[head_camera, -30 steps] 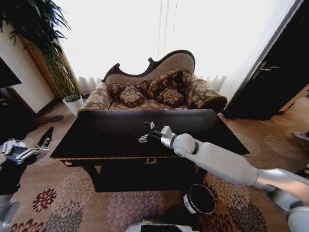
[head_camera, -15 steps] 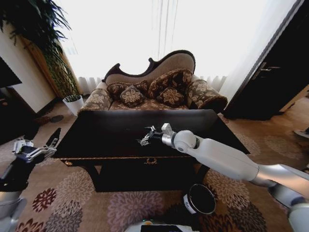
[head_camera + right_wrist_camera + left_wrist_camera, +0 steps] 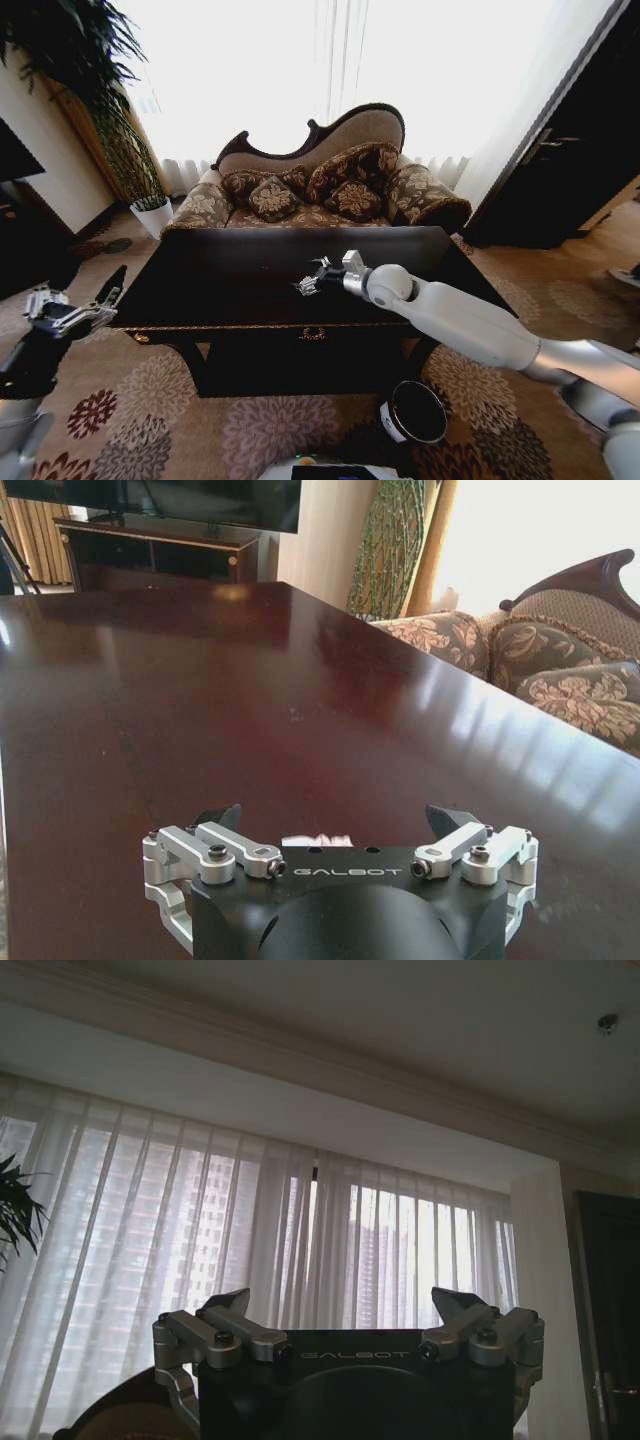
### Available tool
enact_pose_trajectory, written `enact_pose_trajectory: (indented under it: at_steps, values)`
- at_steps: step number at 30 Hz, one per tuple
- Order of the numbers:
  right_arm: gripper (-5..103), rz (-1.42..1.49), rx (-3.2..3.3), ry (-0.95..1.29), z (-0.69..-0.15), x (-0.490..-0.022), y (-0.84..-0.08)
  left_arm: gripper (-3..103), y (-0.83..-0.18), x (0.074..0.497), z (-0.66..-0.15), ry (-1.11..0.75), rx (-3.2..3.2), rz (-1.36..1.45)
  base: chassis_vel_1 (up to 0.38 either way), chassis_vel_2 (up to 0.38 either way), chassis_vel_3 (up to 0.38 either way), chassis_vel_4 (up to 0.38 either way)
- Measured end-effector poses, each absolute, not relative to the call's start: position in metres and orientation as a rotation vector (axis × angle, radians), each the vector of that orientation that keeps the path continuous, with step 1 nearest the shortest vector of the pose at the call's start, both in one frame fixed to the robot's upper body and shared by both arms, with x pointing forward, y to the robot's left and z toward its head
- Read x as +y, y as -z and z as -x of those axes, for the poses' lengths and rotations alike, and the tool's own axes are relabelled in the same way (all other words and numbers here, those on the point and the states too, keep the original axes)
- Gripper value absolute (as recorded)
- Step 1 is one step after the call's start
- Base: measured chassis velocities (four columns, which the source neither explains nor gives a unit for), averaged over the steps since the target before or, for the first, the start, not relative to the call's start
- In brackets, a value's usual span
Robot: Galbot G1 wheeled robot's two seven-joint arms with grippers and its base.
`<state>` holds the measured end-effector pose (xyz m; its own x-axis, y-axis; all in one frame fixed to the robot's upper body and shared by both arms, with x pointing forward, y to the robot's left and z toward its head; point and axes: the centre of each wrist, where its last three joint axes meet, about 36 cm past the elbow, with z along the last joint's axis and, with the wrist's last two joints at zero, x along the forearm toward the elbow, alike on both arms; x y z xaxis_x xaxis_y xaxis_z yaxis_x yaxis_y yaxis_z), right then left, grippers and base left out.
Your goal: Move to the front of the table and place the trash on the table into the trash bin.
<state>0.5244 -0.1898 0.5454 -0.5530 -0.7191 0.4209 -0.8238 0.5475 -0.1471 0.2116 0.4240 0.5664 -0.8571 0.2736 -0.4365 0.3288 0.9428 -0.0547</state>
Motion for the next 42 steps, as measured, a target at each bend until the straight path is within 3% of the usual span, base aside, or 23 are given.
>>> enact_pose_trajectory:
  at_steps: [12,15,17,19,21,25,27,30,31,36,39,42]
  values:
    - [101,-1.281,-2.477,-0.443,-0.518,-0.2,-0.534,100,-0.564,0.419,-0.214,0.183,2.668,-0.443,0.0,0.0,0.0,0.0]
    - [86,-1.291,-2.476,-0.444,-0.519,-0.198,-0.532,100,-0.564,0.42,-0.212,0.175,2.671,-0.436,0.0,0.0,0.0,0.0]
    - [86,-1.294,-2.475,-0.444,-0.519,-0.197,-0.531,100,-0.565,0.42,-0.212,0.174,2.671,-0.434,0.0,0.0,0.0,0.0]
    - [70,-1.302,-2.469,-0.445,-0.519,-0.196,-0.529,100,-0.565,0.42,-0.211,0.172,2.671,-0.433,0.0,0.0,0.0,0.0]
    - [70,-1.304,-2.467,-0.445,-0.519,-0.196,-0.529,100,-0.565,0.42,-0.211,0.172,2.671,-0.432,0.0,0.0,0.0,0.0]
    - [48,-1.305,-2.464,-0.444,-0.518,-0.2,-0.529,100,-0.565,0.42,-0.211,0.17,2.67,-0.434,0.0,0.0,0.0,0.0]
    - [48,-1.303,-2.464,-0.443,-0.518,-0.202,-0.529,100,-0.566,0.42,-0.211,0.17,2.669,-0.435,0.0,0.0,0.0,0.0]
    - [32,-1.292,-2.466,-0.438,-0.516,-0.208,-0.528,100,-0.566,0.419,-0.211,0.169,2.668,-0.438,0.0,0.0,0.0,0.0]
    - [32,-1.292,-2.466,-0.438,-0.516,-0.208,-0.528,100,-0.566,0.419,-0.211,0.169,2.668,-0.438,0.0,0.0,0.0,0.0]
    - [10,-1.286,-2.477,-0.418,-0.511,-0.216,-0.526,100,-0.569,0.417,-0.209,0.164,2.666,-0.446,0.0,0.0,0.0,0.0]
    - [2,-1.288,-2.486,-0.401,-0.508,-0.222,-0.524,100,-0.57,0.417,-0.208,0.161,2.664,-0.448,0.0,0.0,0.0,0.0]
    - [0,-1.294,-2.494,-0.381,-0.504,-0.228,-0.521,100,-0.573,0.417,-0.206,0.156,2.661,-0.451,0.0,0.0,0.0,0.0]
